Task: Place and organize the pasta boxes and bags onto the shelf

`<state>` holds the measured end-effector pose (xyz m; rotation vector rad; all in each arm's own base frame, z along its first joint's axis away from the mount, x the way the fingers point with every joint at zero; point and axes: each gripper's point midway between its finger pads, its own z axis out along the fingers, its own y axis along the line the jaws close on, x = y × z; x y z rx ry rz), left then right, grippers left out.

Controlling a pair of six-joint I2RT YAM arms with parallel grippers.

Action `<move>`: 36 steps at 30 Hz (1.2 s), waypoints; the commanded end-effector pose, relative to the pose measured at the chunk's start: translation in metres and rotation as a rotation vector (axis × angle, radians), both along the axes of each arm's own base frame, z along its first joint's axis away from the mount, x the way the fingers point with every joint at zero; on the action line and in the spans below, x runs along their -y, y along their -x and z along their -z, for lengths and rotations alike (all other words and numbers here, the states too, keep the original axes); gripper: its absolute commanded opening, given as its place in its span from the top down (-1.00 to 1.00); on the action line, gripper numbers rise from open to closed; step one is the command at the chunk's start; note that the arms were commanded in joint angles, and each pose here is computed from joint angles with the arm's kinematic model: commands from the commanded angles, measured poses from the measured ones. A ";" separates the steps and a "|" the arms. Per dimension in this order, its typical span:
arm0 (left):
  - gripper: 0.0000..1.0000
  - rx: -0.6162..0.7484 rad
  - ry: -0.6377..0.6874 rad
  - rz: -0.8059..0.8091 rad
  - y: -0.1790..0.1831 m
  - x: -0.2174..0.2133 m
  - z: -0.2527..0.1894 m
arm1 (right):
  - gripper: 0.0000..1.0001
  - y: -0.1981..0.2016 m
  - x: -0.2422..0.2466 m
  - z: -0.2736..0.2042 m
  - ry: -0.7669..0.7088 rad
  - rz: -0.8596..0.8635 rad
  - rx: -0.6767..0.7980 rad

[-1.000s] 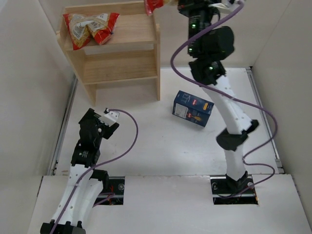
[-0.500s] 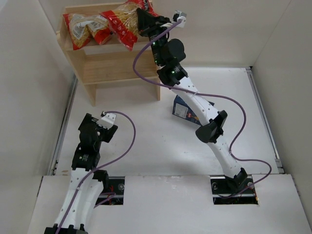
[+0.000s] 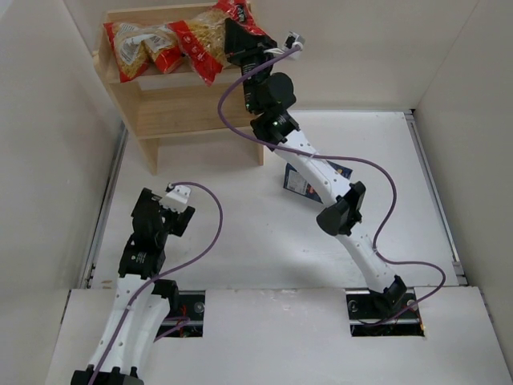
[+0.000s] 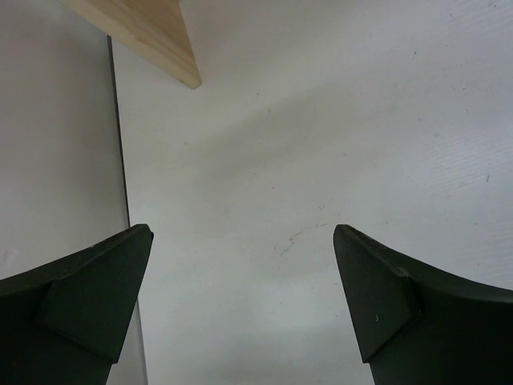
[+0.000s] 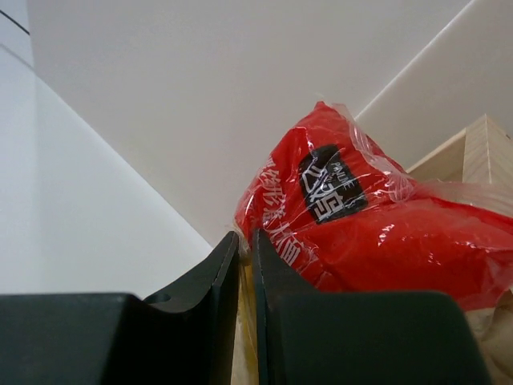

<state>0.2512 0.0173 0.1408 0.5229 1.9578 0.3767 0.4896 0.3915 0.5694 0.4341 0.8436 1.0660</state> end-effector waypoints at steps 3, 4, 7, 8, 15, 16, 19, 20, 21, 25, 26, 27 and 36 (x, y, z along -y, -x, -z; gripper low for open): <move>-1.00 0.136 0.063 0.030 -0.014 0.012 -0.058 | 0.55 0.015 0.043 -0.041 -0.214 0.006 0.100; -1.00 0.169 0.075 0.047 -0.017 0.017 -0.074 | 0.54 0.013 0.042 -0.038 -0.212 0.010 0.092; -1.00 0.336 0.113 0.139 -0.030 0.039 -0.151 | 0.57 0.005 0.039 -0.027 -0.208 0.021 0.056; -1.00 0.415 0.126 0.182 -0.035 0.049 -0.184 | 0.57 0.002 0.039 -0.024 -0.211 0.023 0.044; -1.00 0.851 0.015 0.501 -0.027 0.134 -0.356 | 0.26 0.022 0.045 -0.050 -0.191 0.005 0.113; -1.00 0.865 -0.028 0.552 -0.027 0.147 -0.362 | 0.22 0.026 0.048 -0.057 -0.190 0.005 0.130; -1.00 0.854 -0.092 0.600 -0.061 0.166 -0.367 | 0.21 0.033 0.053 -0.066 -0.174 0.020 0.149; -1.00 0.852 -0.091 0.588 -0.077 0.167 -0.372 | 0.21 0.034 0.054 -0.067 -0.167 0.024 0.151; -1.00 0.859 -0.095 0.569 -0.093 0.167 -0.379 | 0.21 0.036 0.055 -0.070 -0.162 0.026 0.156; -1.00 0.868 -0.135 0.495 -0.144 0.155 -0.395 | 0.19 0.049 0.064 -0.086 -0.136 0.046 0.198; -1.00 0.856 -0.142 0.489 -0.153 0.153 -0.395 | 0.19 0.051 0.068 -0.090 -0.134 0.059 0.202; -1.00 0.843 -0.149 0.493 -0.161 0.152 -0.394 | 0.19 0.053 0.070 -0.093 -0.136 0.065 0.207; -0.99 0.916 -0.181 0.411 -0.186 0.143 -0.422 | 0.16 0.090 0.119 -0.140 -0.119 0.180 0.271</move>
